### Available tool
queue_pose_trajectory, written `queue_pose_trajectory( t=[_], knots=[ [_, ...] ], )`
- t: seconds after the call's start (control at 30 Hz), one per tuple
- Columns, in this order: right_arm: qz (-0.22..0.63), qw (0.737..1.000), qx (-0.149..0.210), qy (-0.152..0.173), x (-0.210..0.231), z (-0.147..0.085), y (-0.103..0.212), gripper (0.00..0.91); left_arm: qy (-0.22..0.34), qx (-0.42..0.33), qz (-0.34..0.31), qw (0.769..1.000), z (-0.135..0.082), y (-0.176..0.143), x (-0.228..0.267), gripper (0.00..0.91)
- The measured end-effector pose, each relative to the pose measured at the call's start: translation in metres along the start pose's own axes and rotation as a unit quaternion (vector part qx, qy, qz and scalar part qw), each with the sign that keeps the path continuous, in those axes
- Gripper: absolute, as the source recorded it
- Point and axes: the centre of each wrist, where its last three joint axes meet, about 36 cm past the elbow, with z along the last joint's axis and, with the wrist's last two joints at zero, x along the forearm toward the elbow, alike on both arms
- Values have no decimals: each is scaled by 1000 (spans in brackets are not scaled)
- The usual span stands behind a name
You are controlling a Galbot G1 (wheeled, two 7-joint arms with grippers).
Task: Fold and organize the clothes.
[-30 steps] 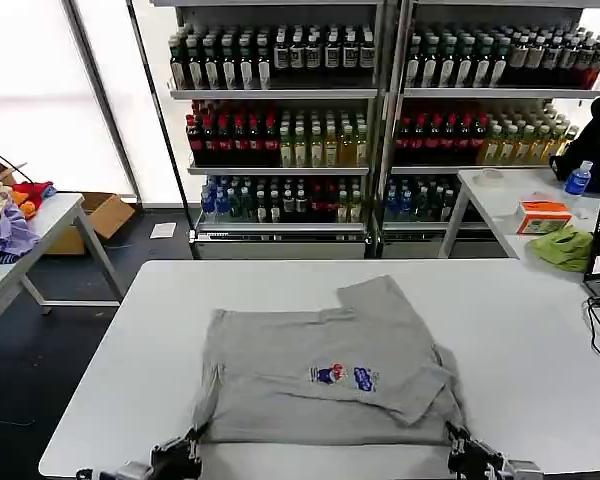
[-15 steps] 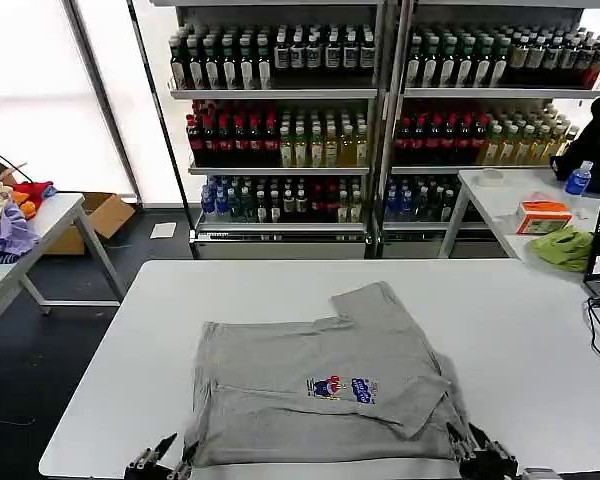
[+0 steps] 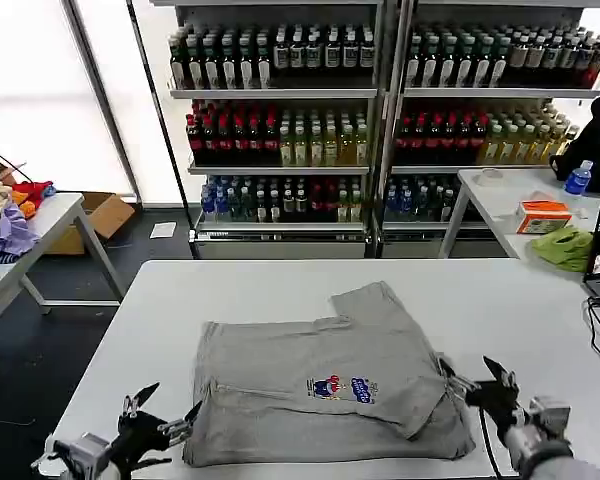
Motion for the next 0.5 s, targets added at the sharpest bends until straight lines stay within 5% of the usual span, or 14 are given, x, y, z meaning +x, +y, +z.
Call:
queue_pose_trajectory(
  t=[0.5],
  knots=[
    [-60,998,9,34,-163,-32,0,907,0,-11,42,999,-10,74,-117,907]
  ],
)
